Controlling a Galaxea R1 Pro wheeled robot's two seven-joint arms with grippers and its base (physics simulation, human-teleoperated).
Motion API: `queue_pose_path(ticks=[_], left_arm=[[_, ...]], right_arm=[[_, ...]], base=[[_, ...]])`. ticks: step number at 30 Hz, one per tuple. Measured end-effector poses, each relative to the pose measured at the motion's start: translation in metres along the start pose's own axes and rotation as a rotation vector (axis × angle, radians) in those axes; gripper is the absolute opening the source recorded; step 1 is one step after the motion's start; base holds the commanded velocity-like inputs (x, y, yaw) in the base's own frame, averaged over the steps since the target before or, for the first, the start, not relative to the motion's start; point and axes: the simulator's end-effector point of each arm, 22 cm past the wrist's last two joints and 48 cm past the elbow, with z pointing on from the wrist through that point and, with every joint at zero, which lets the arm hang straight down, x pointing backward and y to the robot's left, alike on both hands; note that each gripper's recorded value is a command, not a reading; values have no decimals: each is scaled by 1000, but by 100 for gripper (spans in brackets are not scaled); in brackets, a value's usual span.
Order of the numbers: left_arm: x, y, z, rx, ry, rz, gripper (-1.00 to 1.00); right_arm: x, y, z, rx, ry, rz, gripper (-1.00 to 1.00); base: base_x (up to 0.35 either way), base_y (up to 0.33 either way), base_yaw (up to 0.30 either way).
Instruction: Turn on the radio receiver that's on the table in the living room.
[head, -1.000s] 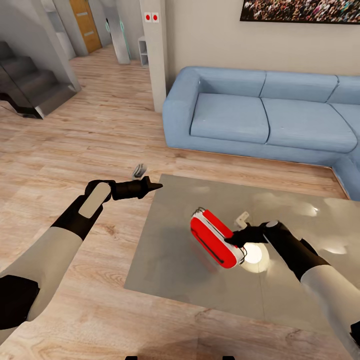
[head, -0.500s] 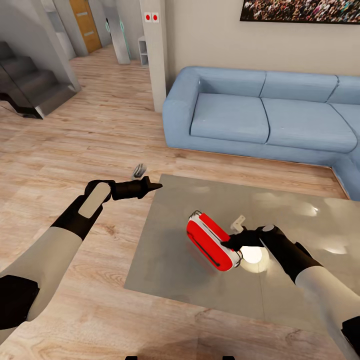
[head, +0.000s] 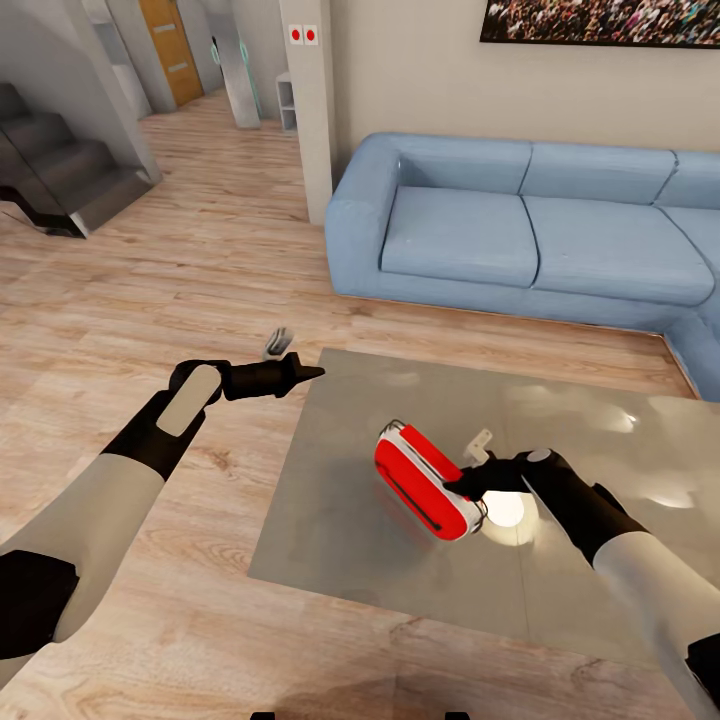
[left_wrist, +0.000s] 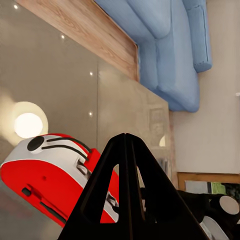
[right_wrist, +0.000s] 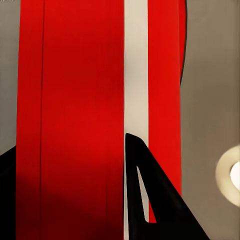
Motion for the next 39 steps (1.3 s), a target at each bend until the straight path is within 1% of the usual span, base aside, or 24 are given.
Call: queue_pose_path(ticks=[14, 15, 16, 20, 25, 33, 39], left_arm=[[2, -3, 3, 4, 3, -2, -100], [2, -2, 2, 4, 2, 4, -100], [1, -3, 1, 6, 1, 8, -100], [1, -3, 1, 5, 1, 9, -100], [1, -2, 0, 5, -1, 9, -100], [1, -2, 0, 5, -1, 9, -100], [1, -1, 0, 3, -1, 8, -100]], right_arm=[[0, -4, -2, 7, -2, -1, -100], [-1, 0, -1, 0, 2, -7, -100], [-2, 1, 0, -2, 2, -2, -100], [-2, 1, 0, 1, 4, -6, -100], [4, 0, 0, 3, 27, 5, -100], [6, -2, -3, 8, 48, 24, -100], [1, -6, -3, 38, 47, 28, -100]], base=[[0, 0, 0], [0, 0, 0], [0, 0, 0], [0, 0, 0], [0, 0, 0], [0, 0, 0], [0, 0, 0]])
